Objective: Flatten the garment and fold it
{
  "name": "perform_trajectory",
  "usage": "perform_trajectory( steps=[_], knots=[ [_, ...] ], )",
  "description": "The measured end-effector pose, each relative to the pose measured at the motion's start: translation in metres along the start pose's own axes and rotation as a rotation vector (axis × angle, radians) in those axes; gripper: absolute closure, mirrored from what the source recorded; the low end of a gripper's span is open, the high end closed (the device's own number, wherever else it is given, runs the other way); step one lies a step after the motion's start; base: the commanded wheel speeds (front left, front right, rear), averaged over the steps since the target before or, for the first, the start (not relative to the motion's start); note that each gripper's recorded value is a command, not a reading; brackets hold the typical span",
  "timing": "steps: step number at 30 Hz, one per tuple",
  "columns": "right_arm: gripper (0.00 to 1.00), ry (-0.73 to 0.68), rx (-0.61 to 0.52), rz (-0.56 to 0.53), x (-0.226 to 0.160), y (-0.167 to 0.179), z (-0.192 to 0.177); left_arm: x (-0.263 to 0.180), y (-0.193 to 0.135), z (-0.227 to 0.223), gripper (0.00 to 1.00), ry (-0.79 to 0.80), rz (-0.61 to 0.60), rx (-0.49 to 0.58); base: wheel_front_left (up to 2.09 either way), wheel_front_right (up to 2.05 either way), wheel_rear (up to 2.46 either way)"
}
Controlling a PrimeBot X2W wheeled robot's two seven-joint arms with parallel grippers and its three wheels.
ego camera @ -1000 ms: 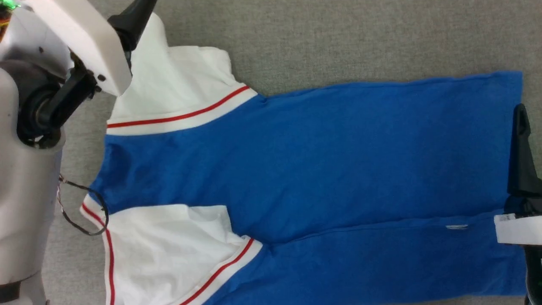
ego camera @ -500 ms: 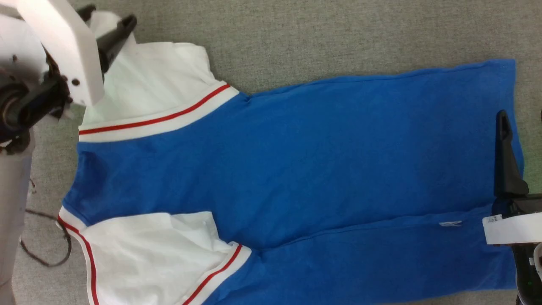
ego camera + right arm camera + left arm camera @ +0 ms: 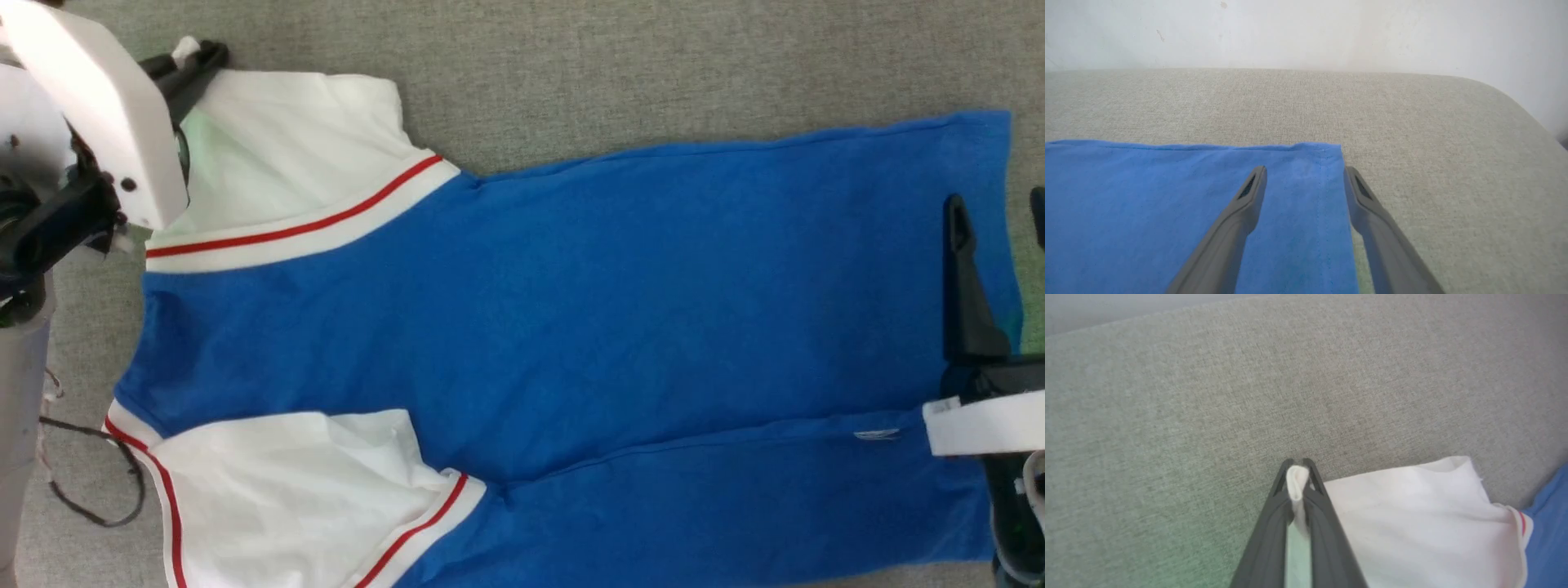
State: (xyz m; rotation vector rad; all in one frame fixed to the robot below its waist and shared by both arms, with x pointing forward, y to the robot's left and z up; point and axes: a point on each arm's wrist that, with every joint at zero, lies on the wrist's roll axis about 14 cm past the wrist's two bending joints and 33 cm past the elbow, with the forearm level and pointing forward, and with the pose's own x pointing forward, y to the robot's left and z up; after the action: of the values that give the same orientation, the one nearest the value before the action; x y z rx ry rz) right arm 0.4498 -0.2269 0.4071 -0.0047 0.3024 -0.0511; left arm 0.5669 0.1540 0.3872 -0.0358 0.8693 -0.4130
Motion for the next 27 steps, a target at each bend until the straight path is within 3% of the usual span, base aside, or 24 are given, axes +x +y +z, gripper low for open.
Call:
perform_trajectory(
  steps=[10,17,27],
  knots=[
    [0.0,-0.047,-0.037,0.01,0.016,-0.014,0.049,-0.013,-0.01,0.019,1.0,-0.154,-0.056,-0.039,0.0,0.0,0.0],
    [0.0,0.233,-0.034,0.003,0.018,-0.029,0.023,-0.026,-0.01,0.022,1.0,-0.193,-0.051,-0.04,0.0,0.0,0.0],
    [0.0,0.339,-0.032,0.036,0.044,-0.024,0.0,-0.018,-0.003,0.01,1.0,-0.187,-0.046,-0.058,0.0,0.0,0.0]
  ],
)
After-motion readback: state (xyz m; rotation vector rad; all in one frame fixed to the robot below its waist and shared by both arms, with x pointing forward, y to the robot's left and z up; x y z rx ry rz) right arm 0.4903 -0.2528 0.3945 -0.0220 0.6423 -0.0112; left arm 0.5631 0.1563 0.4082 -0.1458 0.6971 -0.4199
